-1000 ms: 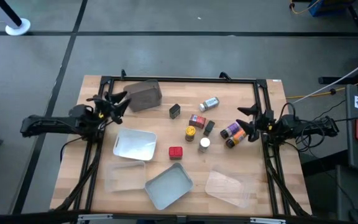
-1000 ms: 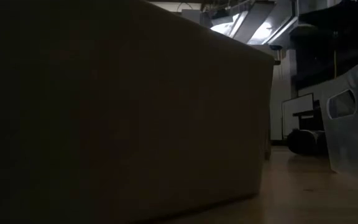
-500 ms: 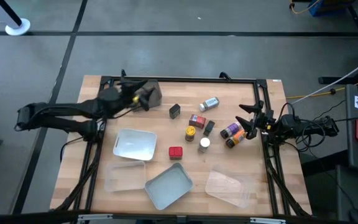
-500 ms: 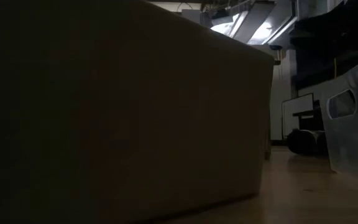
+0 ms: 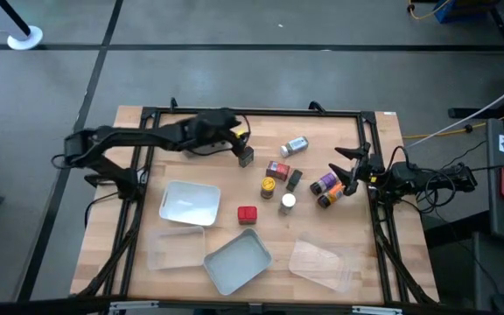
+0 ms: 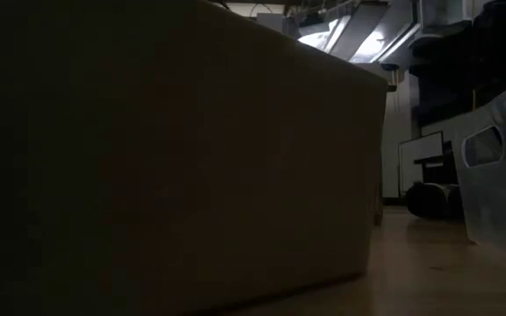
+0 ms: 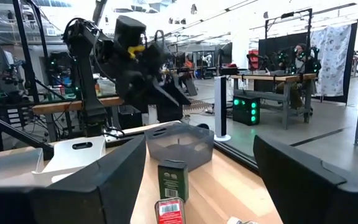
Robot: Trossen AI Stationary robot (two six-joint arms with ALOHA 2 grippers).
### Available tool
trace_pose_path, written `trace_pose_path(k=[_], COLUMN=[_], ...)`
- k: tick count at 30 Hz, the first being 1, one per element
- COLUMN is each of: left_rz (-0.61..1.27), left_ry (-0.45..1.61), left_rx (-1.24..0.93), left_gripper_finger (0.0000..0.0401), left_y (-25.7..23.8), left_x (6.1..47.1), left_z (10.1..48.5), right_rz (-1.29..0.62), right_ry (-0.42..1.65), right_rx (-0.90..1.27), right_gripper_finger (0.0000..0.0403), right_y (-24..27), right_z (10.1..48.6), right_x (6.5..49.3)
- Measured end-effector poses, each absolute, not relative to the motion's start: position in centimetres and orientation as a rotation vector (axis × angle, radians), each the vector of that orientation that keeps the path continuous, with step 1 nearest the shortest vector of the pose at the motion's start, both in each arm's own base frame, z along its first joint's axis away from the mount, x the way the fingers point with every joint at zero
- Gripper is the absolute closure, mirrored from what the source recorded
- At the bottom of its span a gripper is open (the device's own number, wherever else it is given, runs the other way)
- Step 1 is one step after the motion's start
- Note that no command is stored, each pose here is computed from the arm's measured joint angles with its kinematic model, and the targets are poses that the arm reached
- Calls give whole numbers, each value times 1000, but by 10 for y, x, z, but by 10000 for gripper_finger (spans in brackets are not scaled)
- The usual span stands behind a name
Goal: Sort spices by type
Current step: Put the top black seasoning can into the black transparent bin
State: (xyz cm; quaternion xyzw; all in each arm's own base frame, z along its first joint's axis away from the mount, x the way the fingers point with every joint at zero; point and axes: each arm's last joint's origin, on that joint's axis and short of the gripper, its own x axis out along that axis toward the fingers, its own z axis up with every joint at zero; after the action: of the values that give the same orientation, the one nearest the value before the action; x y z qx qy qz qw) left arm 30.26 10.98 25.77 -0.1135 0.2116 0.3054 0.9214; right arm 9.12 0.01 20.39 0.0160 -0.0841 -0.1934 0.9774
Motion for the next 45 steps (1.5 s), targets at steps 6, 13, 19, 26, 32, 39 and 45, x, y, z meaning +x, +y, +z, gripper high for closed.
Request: trace_pose_path(k=[6, 13, 19, 26, 32, 39, 45], left_rz=[619, 601, 605, 598, 602, 601, 591], left_ry=[577, 658, 716, 752, 784, 821, 837], left_rx=[-240, -239, -261, -255, -259, -284, -284], left_gripper_finger=[158, 158, 158, 158, 158, 157, 160], left_y=[114, 108, 106, 104, 104, 105, 105], left_x=[320, 330, 333, 335, 336, 340, 342], left_z=[243, 226, 211, 203, 197, 180, 175], right_rz=[-390, -390, -390, -390, -390, -390, -390], right_ry=[-169, -145, -122, -122, -120, -115, -116], right_rx=[32, 23, 17, 17, 17, 15, 15], right_gripper_finger=[105, 105, 105, 105, 105, 105, 105], right_y=[0, 0, 0, 0, 0, 0, 0], right_z=[204, 202, 200, 200, 199, 199, 199], right_x=[91, 92, 92, 92, 92, 92, 92])
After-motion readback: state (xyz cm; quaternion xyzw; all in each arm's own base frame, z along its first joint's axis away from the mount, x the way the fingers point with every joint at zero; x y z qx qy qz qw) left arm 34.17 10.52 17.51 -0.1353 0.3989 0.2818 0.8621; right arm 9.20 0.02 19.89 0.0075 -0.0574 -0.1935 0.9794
